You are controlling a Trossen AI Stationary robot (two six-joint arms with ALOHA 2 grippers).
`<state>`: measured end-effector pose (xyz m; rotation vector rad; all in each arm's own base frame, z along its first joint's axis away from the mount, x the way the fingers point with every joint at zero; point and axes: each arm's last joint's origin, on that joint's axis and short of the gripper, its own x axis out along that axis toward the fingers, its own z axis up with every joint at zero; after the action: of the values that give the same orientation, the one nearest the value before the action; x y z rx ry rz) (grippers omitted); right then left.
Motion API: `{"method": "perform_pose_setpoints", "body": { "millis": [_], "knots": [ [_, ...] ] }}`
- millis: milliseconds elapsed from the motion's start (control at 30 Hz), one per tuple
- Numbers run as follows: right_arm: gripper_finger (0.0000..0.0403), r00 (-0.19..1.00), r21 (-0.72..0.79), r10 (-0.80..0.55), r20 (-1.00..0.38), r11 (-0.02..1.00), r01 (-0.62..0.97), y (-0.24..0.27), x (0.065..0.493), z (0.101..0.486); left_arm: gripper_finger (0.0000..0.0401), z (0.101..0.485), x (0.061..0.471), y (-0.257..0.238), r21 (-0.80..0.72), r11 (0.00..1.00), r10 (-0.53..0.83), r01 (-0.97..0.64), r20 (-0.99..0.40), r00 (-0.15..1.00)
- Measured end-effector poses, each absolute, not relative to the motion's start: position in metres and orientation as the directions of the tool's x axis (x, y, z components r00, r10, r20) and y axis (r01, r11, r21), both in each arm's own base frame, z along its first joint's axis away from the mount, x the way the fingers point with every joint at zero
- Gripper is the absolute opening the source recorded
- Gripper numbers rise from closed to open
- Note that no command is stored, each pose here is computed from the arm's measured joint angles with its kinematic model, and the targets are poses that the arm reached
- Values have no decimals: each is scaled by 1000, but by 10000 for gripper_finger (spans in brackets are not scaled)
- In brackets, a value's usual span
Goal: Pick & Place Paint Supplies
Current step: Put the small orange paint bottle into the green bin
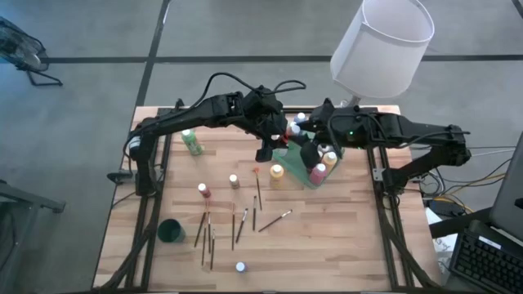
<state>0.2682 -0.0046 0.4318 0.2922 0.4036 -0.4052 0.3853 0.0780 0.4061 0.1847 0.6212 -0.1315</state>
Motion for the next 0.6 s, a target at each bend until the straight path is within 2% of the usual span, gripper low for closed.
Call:
{"method": "perform_pose_setpoints", "body": {
  "millis": [400, 500, 600],
  "knots": [
    [117, 840, 187, -325, -434, 880, 437, -5, 268, 432, 152, 406, 385, 78, 130, 975, -68, 178, -589, 805],
    [116, 840, 184, -325, -434, 881, 436, -5, 268, 432, 152, 406, 385, 78, 130, 976, -68, 178, -589, 805],
    [141, 836, 179, -338, -432, 877, 447, -5, 268, 432, 152, 406, 385, 78, 133, 975, -66, 177, -587, 807]
  ]
}}
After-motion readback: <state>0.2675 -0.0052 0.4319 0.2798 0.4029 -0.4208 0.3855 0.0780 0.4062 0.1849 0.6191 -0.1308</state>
